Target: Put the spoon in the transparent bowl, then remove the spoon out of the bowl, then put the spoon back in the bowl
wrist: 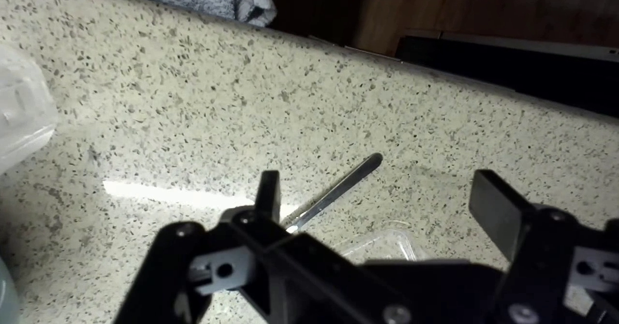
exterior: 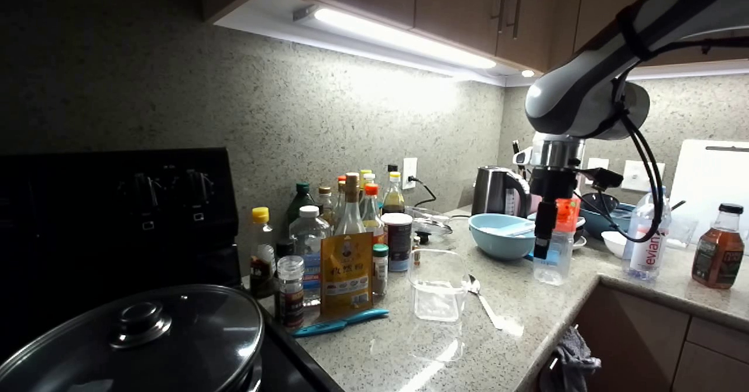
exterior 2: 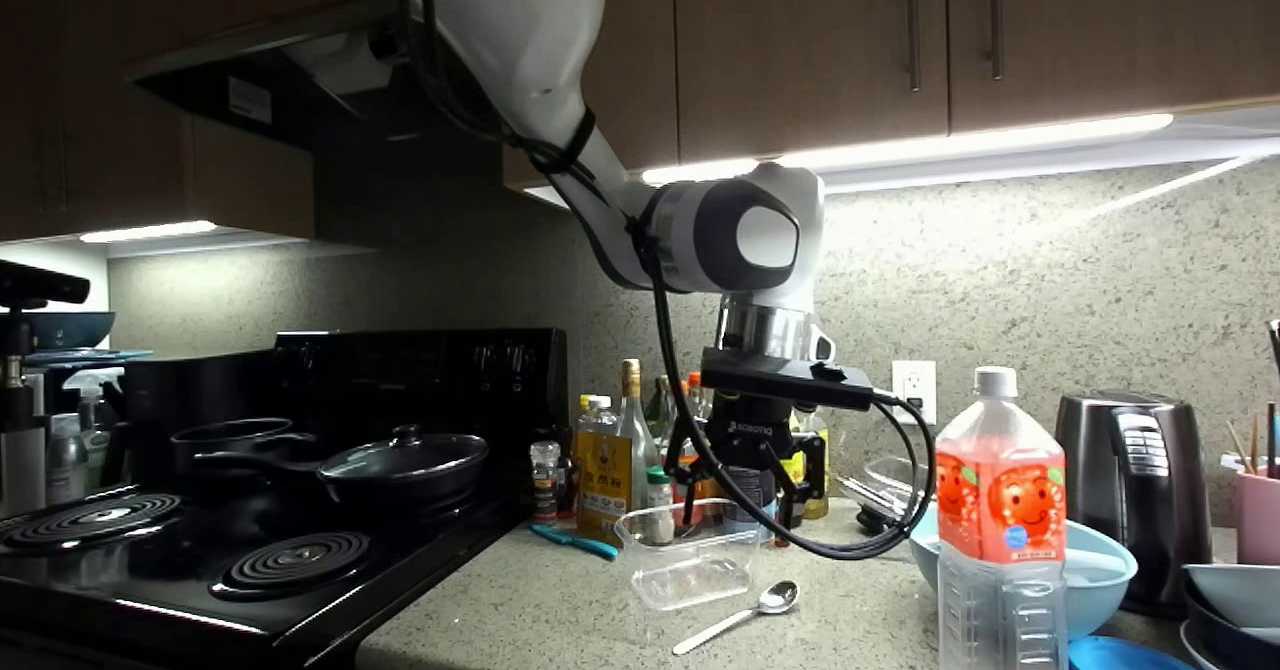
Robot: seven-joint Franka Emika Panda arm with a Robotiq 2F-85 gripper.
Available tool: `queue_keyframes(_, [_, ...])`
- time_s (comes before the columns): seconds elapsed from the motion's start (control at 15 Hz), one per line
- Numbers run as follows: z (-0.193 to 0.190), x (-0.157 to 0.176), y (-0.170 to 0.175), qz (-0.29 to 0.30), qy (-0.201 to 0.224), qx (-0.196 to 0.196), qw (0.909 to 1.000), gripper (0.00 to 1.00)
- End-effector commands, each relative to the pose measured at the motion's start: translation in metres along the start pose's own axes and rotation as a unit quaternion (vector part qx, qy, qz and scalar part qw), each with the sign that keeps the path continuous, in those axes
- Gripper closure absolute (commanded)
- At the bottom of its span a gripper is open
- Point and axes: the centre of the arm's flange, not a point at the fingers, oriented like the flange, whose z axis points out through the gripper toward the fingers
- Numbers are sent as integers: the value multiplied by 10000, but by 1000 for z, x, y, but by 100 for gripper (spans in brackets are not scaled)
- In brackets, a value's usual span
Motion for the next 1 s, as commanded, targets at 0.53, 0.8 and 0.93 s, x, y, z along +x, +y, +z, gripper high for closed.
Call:
queue_keyframes(0.53, [18, 45, 5, -44, 453, -187, 9988, 0])
queue_keyframes(0.8, [35, 71, 16, 13, 448, -233, 9987, 0])
queue_keyframes(0.93, [45, 77, 27, 54, 357, -174, 9992, 0])
